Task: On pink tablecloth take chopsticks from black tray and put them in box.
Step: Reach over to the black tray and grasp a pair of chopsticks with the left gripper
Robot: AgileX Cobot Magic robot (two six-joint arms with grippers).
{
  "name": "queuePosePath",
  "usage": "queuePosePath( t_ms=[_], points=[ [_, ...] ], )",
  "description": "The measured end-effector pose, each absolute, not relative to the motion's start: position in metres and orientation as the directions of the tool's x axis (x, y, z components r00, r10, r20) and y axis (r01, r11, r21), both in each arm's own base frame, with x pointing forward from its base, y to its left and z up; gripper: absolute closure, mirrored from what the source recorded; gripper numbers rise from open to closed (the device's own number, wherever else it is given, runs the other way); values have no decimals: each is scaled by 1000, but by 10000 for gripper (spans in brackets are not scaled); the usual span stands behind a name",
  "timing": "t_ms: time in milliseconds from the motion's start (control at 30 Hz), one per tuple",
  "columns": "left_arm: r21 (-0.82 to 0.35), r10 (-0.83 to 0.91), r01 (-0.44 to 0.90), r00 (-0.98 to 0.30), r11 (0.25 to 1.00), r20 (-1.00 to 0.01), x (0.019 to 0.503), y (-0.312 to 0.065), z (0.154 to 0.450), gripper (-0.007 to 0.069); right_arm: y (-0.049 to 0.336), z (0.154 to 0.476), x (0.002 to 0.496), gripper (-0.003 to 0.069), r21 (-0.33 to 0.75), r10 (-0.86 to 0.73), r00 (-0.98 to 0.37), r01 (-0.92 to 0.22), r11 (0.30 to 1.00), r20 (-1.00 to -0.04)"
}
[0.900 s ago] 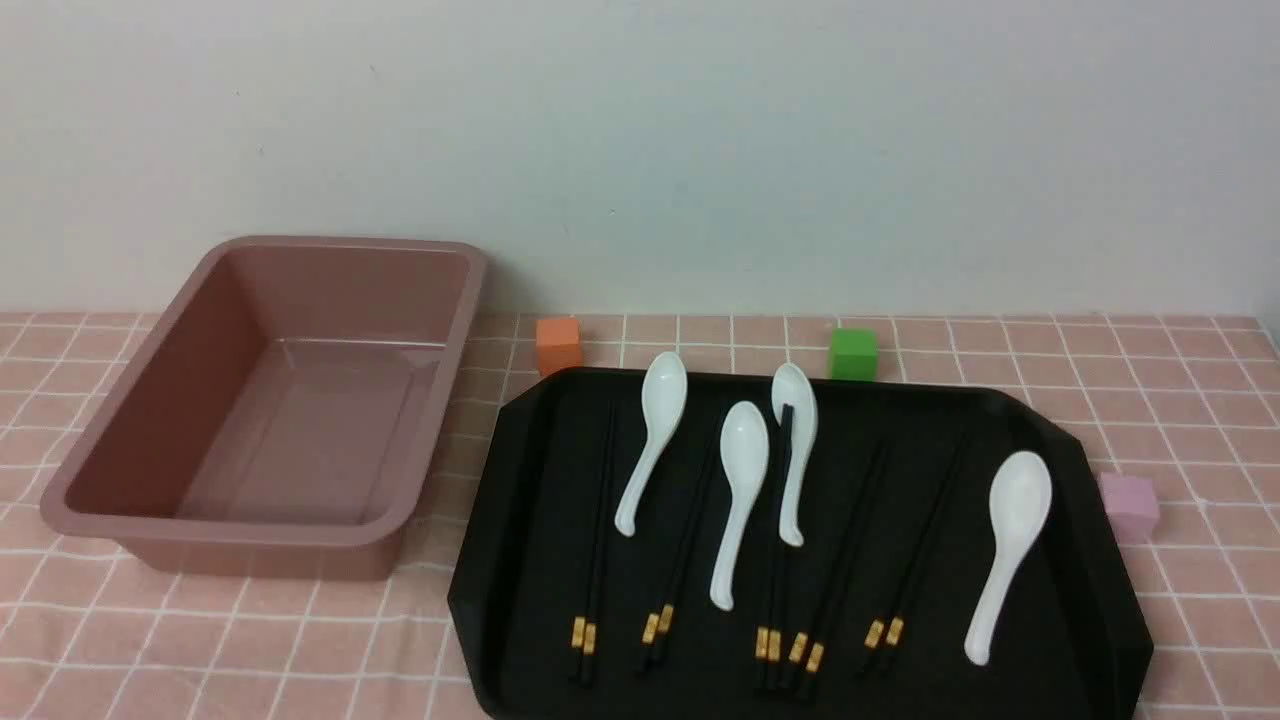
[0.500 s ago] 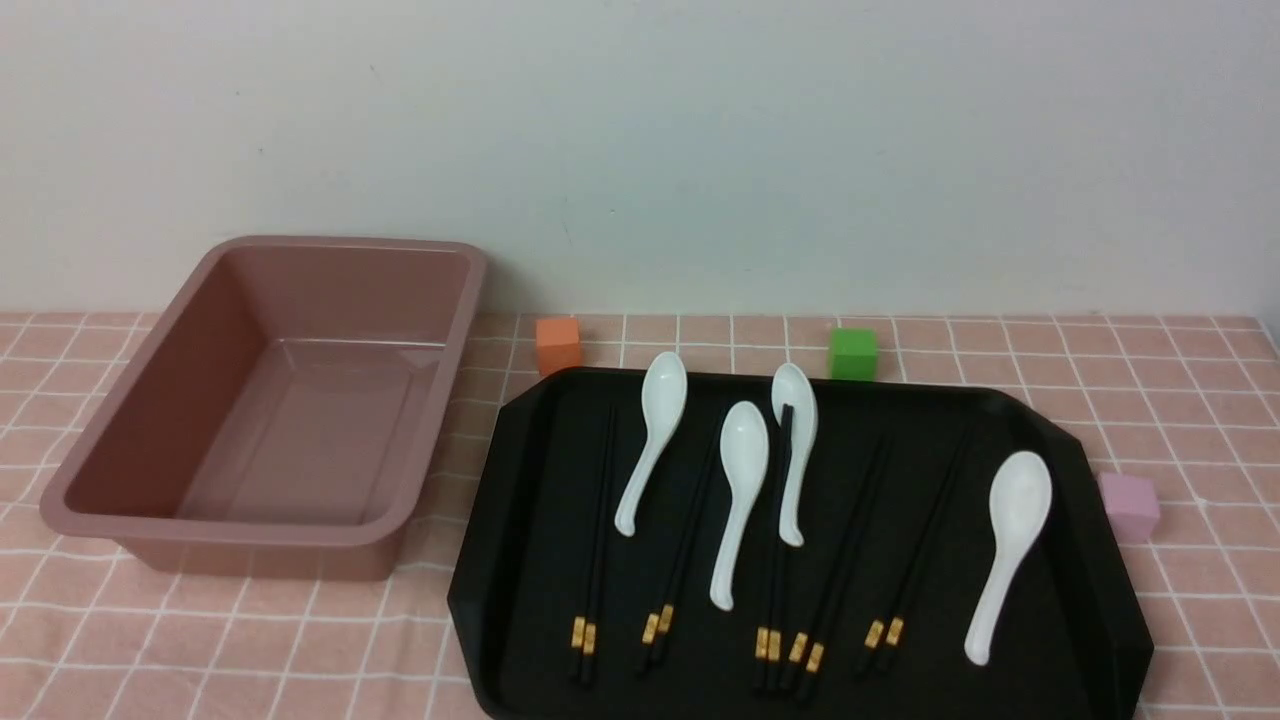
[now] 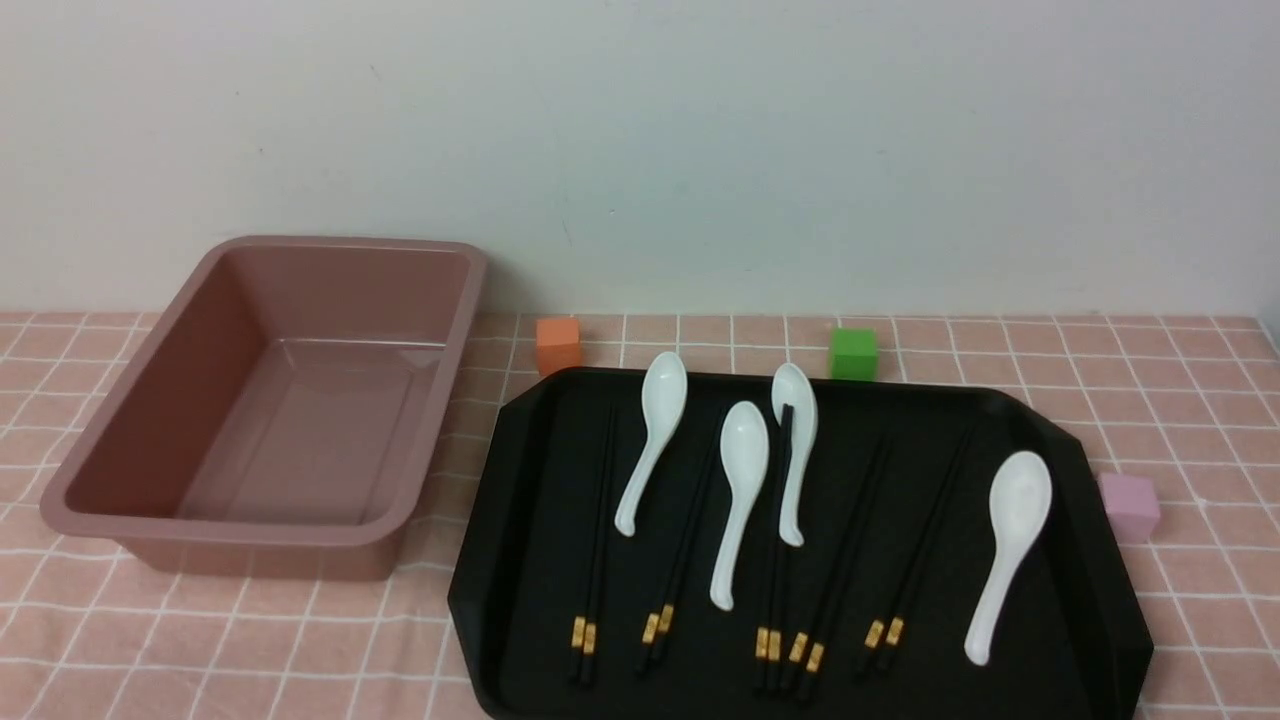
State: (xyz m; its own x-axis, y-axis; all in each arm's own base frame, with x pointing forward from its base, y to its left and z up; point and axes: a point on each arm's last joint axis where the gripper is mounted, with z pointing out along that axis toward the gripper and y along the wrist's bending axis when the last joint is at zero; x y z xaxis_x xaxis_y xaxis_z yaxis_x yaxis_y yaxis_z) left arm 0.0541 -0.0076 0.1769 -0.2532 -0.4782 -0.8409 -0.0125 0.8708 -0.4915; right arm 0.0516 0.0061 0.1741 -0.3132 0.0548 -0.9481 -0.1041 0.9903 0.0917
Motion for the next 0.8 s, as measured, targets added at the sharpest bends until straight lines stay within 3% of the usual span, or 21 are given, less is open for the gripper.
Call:
queuePosePath(
  t_ms=[33, 100, 233, 433, 533, 600, 700, 767, 800],
  points=[
    [-514, -500, -10, -246, 858, -831, 54, -8, 178, 386, 6, 174, 52, 419, 92, 55, -313, -104, 990, -948],
    [-687, -673, 0, -205, 726, -711, 55, -10, 184, 386, 6, 174, 52, 419, 92, 55, -313, -104, 990, -948],
    [-832, -822, 33, -140, 554, -553, 56, -9, 193, 386, 6, 174, 52, 419, 92, 55, -313, -104, 990, -948],
    [-876, -868, 76, -119, 476, -482, 54, -10, 212, 422, 6, 174, 52, 419, 92, 55, -313, -104, 990, -948],
    [-860, -850, 115, -134, 497, -510, 48, -12, 238, 479, 6, 174, 52, 419, 92, 55, -313, -104, 990, -948],
    [-807, -784, 109, -191, 581, -590, 48, -16, 266, 557, 6, 174, 52, 419, 92, 55, -313, -104, 990, -948],
    [-679, -612, 55, -384, 732, -691, 65, -26, 300, 638, 6, 174, 52, 419, 92, 55, -313, -104, 990, -948],
    [-587, -472, 42, -547, 809, -691, 82, -32, 314, 638, 6, 174, 52, 419, 92, 55, -313, -104, 990, -948],
    [-578, -458, 36, -570, 815, -682, 85, -33, 312, 638, 6, 174, 52, 419, 92, 55, -313, -104, 990, -948]
  ],
)
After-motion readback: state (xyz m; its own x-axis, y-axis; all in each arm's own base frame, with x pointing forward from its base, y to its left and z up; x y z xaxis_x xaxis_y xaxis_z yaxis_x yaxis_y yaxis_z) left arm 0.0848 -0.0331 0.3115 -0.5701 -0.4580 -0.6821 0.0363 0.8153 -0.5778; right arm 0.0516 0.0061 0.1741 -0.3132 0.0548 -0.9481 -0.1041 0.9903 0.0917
